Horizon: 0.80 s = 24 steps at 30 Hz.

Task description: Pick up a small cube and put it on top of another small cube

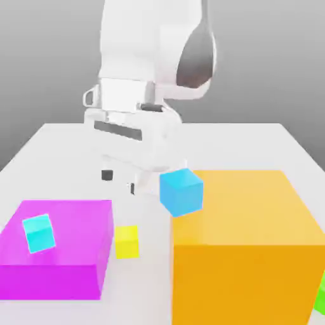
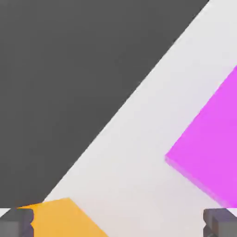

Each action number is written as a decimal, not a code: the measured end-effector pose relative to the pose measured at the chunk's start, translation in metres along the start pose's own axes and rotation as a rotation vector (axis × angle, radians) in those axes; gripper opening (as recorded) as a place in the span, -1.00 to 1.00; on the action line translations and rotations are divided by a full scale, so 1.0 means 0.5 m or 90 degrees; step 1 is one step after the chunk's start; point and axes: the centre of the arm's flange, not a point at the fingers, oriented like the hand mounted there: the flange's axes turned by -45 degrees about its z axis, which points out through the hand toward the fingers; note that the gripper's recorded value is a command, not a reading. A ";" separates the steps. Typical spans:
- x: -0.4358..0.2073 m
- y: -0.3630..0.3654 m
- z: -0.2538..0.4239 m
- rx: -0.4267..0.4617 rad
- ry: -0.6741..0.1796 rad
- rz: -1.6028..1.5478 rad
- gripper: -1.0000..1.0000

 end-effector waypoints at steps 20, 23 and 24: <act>-0.071 0.151 0.244 -0.089 -0.060 0.225 0.00; -0.077 0.158 0.264 -0.089 -0.063 0.224 0.00; -0.079 0.162 0.271 -0.090 -0.064 0.224 0.00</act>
